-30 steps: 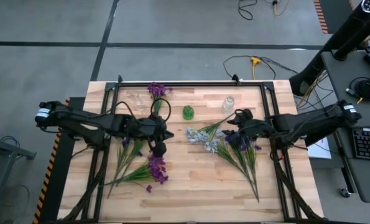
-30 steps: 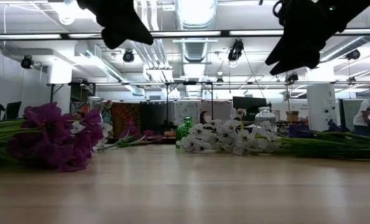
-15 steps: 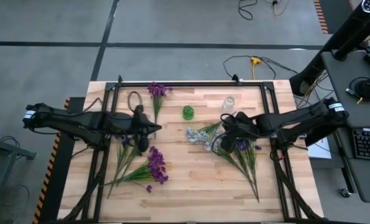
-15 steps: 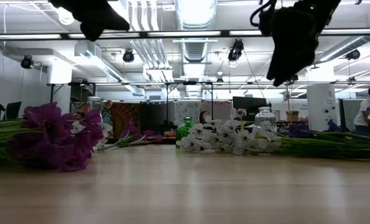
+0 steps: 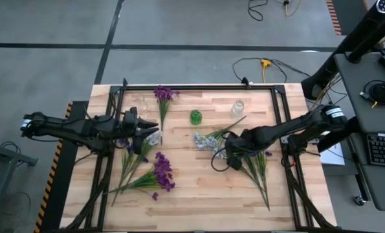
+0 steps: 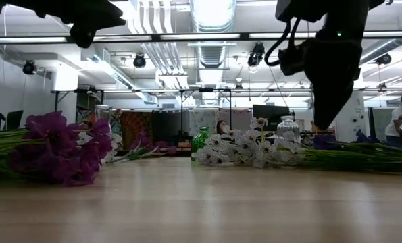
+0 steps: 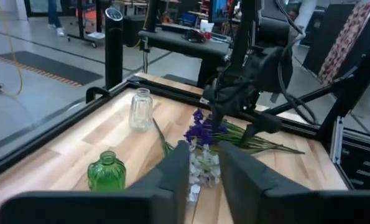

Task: Sort flowers into vase by color
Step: Put the bottom right white flowers into the right transparent flower vase

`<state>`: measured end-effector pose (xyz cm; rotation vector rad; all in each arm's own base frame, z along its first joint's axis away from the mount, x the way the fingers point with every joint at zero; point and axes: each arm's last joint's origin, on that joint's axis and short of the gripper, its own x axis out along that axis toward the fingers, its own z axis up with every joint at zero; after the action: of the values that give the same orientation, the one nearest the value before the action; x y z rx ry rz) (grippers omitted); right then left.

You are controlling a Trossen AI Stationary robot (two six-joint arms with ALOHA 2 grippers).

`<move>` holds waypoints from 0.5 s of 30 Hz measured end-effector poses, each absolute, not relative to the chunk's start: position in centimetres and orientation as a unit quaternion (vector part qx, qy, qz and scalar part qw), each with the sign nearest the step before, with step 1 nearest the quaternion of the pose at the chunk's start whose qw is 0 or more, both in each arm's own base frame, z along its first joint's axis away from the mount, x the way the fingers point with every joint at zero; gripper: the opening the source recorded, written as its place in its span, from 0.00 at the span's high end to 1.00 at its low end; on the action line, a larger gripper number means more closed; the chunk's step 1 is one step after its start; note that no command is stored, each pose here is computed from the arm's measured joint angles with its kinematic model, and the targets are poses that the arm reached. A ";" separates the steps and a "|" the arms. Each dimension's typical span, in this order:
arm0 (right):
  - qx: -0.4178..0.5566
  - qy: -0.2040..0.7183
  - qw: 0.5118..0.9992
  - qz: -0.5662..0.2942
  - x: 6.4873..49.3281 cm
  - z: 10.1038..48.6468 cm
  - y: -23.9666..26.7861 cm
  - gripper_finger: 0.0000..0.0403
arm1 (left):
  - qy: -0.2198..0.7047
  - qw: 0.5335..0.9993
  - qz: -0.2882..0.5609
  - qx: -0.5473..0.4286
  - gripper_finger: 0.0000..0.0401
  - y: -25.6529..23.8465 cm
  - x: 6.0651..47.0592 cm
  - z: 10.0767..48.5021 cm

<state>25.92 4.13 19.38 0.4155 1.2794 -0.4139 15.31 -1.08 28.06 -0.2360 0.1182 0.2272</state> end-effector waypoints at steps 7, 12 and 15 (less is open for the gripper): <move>0.186 0.616 0.740 -0.196 26.5 17.2 5.3 0.13 | 0.065 0.983 0.121 -0.124 0.60 -1.1 15.5 27.6; 0.182 0.625 0.732 -0.201 27.2 15.6 5.8 0.13 | 0.059 0.981 0.134 -0.124 0.57 -1.0 15.4 27.8; 0.177 0.626 0.731 -0.205 27.6 14.8 5.9 0.13 | 0.057 0.981 0.140 -0.124 0.58 -0.9 15.4 27.8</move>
<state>27.60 5.93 14.76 0.3905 1.3785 -0.4523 15.42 -0.95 27.77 -0.2488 0.1151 0.2827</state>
